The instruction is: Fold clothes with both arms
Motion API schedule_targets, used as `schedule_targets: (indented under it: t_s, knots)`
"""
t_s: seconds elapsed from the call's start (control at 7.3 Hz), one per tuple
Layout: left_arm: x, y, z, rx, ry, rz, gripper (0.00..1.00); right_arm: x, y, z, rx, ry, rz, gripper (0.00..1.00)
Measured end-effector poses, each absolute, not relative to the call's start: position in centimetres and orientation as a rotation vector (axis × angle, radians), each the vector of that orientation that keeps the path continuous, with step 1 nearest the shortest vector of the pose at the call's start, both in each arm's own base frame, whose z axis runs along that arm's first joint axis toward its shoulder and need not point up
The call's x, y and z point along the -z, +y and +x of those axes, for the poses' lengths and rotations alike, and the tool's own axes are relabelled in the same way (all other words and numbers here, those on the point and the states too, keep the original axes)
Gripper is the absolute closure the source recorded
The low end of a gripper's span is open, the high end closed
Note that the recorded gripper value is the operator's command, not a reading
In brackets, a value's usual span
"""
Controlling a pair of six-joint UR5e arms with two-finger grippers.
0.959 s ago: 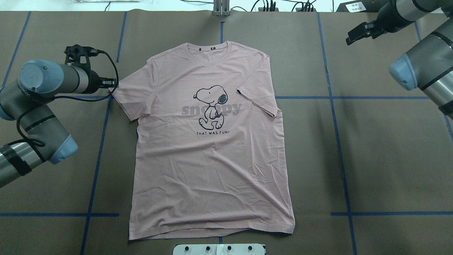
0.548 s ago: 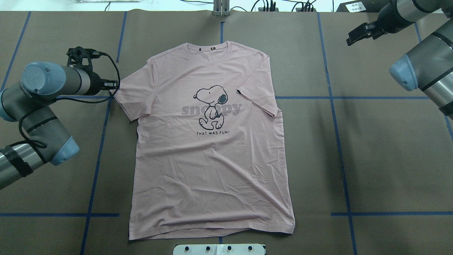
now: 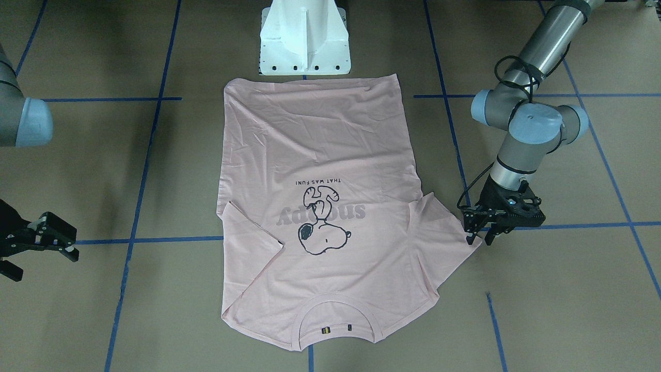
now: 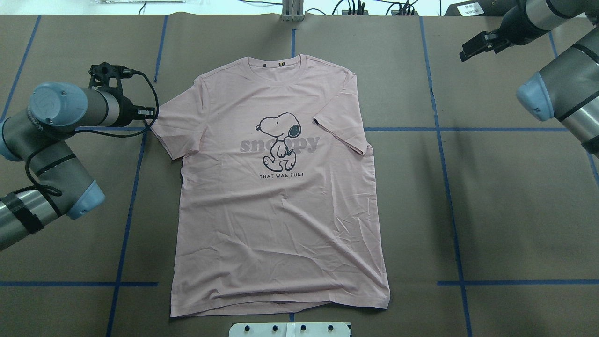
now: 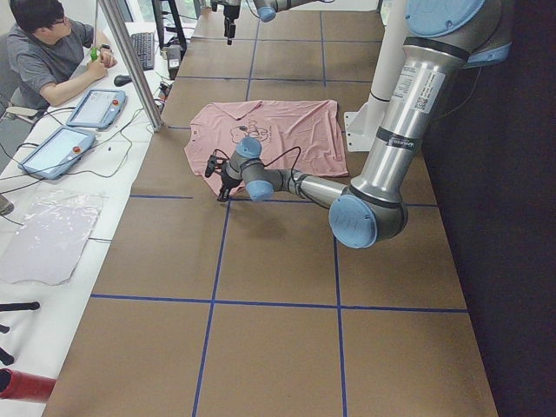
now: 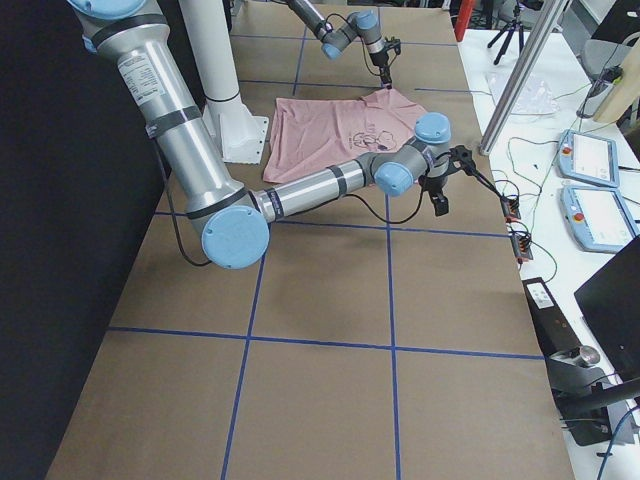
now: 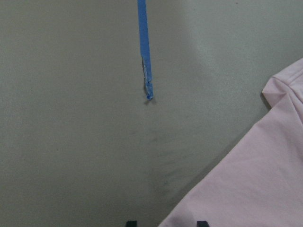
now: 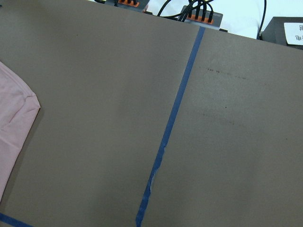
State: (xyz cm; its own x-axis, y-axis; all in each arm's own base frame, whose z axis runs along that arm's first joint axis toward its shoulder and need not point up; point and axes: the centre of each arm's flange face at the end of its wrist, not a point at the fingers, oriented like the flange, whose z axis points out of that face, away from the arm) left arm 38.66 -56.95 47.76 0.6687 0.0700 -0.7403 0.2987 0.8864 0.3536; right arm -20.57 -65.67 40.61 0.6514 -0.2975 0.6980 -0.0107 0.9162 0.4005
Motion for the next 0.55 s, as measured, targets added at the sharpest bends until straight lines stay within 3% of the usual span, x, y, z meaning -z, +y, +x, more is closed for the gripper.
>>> schedule_targets:
  t_s: [0.14, 0.55]
  knots:
    - [-47.77, -56.93, 38.69, 0.133, 0.836, 0.477, 0.99, -40.63, -65.69, -20.53, 0.167, -0.851, 0.390, 0.00]
    - [-47.74, -56.71, 38.87, 0.122, 0.836, 0.477, 1.00, -40.66, -65.73, -20.39, 0.164, -0.851, 0.389, 0.00]
